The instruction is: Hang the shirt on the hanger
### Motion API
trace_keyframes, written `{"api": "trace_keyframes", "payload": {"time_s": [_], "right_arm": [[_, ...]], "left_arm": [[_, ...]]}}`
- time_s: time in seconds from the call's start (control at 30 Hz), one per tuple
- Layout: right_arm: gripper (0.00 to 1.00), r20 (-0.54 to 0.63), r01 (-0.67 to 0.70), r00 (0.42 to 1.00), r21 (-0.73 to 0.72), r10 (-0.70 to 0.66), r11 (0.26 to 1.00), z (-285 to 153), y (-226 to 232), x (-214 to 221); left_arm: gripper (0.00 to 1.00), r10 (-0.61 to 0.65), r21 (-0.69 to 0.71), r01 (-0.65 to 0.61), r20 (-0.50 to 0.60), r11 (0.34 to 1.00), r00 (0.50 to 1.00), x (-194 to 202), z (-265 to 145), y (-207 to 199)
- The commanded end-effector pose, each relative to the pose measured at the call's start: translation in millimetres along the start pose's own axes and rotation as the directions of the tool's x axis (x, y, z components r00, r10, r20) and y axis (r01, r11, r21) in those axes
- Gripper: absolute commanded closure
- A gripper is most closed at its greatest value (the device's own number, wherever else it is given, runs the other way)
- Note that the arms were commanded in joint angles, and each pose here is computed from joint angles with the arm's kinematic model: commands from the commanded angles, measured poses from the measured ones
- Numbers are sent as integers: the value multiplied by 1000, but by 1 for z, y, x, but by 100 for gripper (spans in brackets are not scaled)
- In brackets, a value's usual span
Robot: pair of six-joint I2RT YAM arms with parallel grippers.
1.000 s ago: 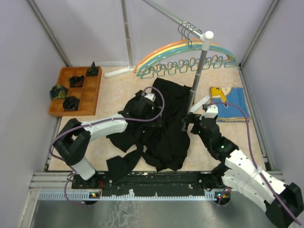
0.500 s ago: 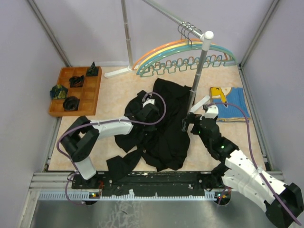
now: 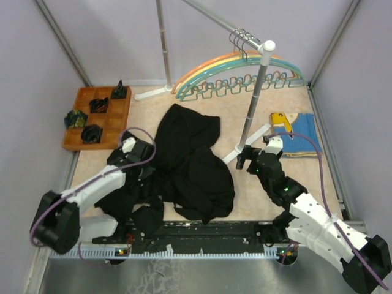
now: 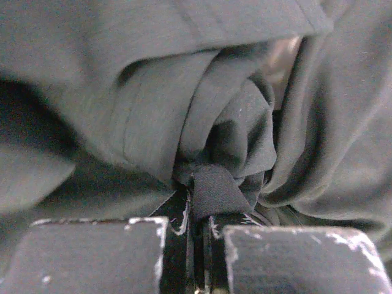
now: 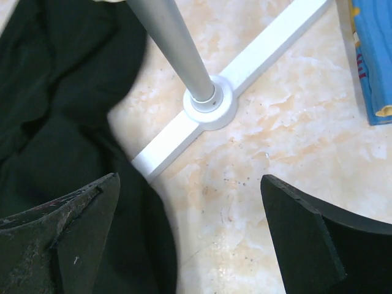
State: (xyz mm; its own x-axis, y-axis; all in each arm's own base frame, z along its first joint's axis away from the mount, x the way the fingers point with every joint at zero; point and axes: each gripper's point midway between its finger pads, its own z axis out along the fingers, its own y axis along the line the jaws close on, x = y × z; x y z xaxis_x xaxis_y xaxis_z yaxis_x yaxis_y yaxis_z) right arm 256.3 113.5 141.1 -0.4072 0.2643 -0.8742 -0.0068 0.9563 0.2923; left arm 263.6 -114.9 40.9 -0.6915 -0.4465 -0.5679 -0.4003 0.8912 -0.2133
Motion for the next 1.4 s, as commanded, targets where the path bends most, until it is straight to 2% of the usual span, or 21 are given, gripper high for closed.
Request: {"api": "trace_keyframes", "payload": {"time_s": [0.0,0.1,0.2,0.23,0.33,0.43,0.53,0.63,0.73,0.8,1.03,1.2,1.37], "right_arm": [[1,30,-22,999,36,21,999,2,0,-11],[1,14,-1,1000,17,1,1000,9,6,-8],[1,11,6,1000,16,-6,1000,19,14,-13],[1,19,-1,1000,10,0,1000,23,17,-15],[1,31,-42,999,41,41,998,38,17,-20],[1,16,-136,991,84,135,987,61,3,-18],[1,38,-194,981,52,192,980,79,-5,-25],[1,62,-185,980,-42,188,982,92,6,-38],[1,43,-141,988,-112,146,984,105,21,-39],[1,33,-126,991,-86,130,988,113,18,-38],[1,30,-181,983,114,179,977,136,-42,-41],[1,52,-211,977,183,205,960,141,-85,-55],[1,70,-182,983,220,170,958,137,-102,-64]], "left_arm": [[100,-80,-117,91,92,989,993,-23,-38,52],[100,-134,-96,152,170,984,976,-46,-64,58],[100,-141,-64,158,207,985,968,-59,-80,57],[97,-135,-52,149,208,987,969,-61,-83,56],[82,-114,-30,123,200,992,973,-60,-85,53],[62,-100,-5,102,187,995,977,-57,-87,51],[47,-85,42,79,182,996,980,-56,-90,45],[37,-74,77,61,178,995,981,-54,-92,41],[32,-63,87,48,174,995,983,-53,-93,40],[29,-57,85,43,174,996,983,-52,-93,41],[20,-38,100,19,184,995,982,-58,-98,37],[18,-10,114,-14,210,993,978,-68,-103,31],[16,13,164,-57,259,985,966,-85,-110,14]]}}
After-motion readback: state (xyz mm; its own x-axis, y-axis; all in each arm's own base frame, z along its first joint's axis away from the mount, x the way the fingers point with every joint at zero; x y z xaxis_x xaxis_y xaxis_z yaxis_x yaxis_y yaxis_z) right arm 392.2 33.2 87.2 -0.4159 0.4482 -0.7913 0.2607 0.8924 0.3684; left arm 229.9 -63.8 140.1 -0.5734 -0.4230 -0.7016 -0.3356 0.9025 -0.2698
